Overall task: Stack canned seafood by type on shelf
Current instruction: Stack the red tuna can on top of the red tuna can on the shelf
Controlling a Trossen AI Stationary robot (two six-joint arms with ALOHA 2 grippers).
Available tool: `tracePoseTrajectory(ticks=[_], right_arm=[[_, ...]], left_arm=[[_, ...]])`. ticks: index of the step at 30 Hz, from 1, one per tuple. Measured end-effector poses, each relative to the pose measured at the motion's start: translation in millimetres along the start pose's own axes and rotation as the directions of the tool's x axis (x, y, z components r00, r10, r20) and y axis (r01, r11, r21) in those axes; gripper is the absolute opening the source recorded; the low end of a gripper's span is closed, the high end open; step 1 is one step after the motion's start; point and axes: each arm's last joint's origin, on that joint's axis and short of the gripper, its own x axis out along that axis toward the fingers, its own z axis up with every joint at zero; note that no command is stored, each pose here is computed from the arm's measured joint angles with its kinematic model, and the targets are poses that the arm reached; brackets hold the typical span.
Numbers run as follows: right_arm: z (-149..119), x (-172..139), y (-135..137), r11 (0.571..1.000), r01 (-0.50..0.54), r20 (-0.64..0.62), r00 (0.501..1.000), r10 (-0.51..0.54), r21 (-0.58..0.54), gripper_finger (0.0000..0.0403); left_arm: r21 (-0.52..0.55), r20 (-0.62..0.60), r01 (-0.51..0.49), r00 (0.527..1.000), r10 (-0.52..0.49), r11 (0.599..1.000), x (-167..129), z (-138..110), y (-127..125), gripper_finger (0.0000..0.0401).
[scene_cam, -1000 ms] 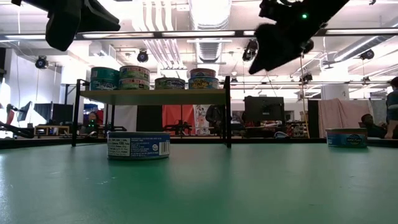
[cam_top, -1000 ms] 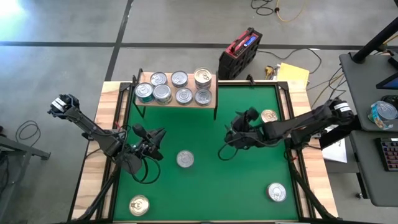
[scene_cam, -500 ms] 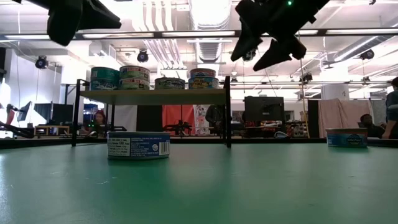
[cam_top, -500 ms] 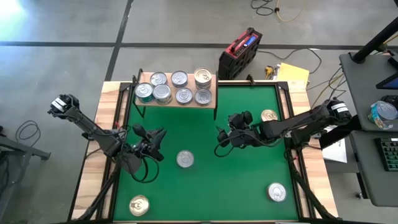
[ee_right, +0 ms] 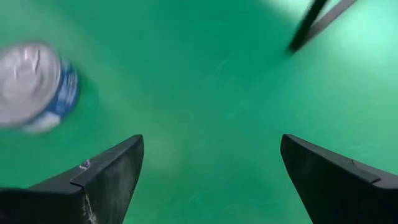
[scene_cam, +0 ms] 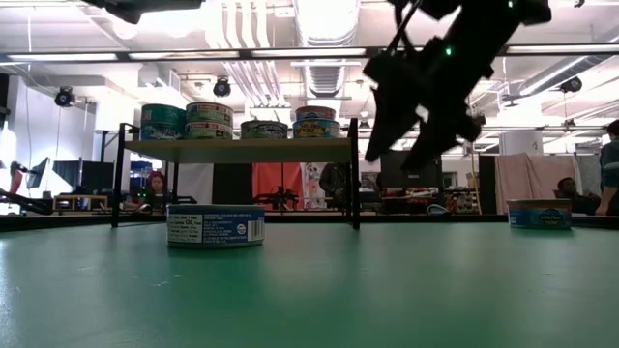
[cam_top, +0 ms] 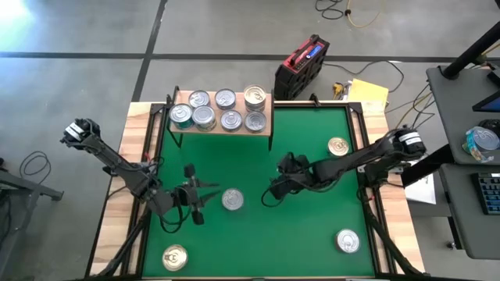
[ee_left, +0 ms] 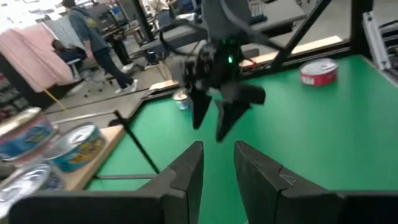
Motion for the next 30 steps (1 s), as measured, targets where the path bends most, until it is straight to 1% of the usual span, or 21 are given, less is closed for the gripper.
tracePoseTrajectory(ticks=[2, 4, 8, 10, 13, 17, 21, 23, 27, 30], right_arm=[[-9, 8, 7, 1.0, -0.016, -0.028, 0.999, 0.016, -0.017, 0.0368], [-18, 12, 15, 0.999, -0.024, -0.021, 0.999, 0.024, -0.039, 0.0368], [-36, 12, 32, 0.994, -0.049, -0.01, 0.999, 0.049, -0.1, 0.0368], [-44, 9, 40, 0.989, -0.064, -0.012, 0.998, 0.063, -0.137, 0.0368], [-55, 3, 51, 0.981, -0.094, 0.036, 0.994, 0.102, -0.168, 0.0368], [-69, -10, 61, 0.972, -0.126, 0.057, 0.988, 0.14, -0.2, 0.0368], [-79, -27, 69, 0.96, -0.186, 0.045, 0.979, 0.2, -0.21, 0.0363], [-83, -35, 73, 0.948, -0.241, 0.003, 0.969, 0.247, -0.209, 0.0351], [-90, -50, 82, 0.918, -0.36, -0.166, 0.928, 0.333, -0.166, 0.0312], [-94, -65, 85, 0.927, -0.357, -0.305, 0.901, 0.309, -0.115, 0.028]], left_arm=[[-0.007, 0.003, 0.014, 1.0, -0.014, 1.0, 1, -2, -6, 0.0075], [0.001, -0.007, 0.028, 1.0, -0.028, 1.0, 3, -2, -14, 0.0075], [0.054, -0.038, 0.064, 0.997, -0.062, 0.997, 9, 6, -36, 0.0075], [0.1, -0.084, 0.075, 0.994, -0.067, 0.992, 11, 7, -47, 0.0075], [0.141, -0.185, 0.082, 0.981, -0.055, 0.987, 18, 8, -59, 0.0075], [0.164, -0.34, 0.064, 0.941, -0.004, 0.984, 26, 2, -71, 0.0075], [0.192, -0.423, 0.042, 0.905, 0.045, 0.98, 33, 2, -82, 0.0075], [0.213, -0.441, 0.046, 0.896, 0.054, 0.976, 36, 2, -88, 0.0075], [0.24, -0.455, 0.07, 0.889, 0.049, 0.968, 40, 5, -94, 0.0075], [0.244, -0.455, 0.073, 0.889, 0.048, 0.967, 41, 5, -95, 0.0075]])
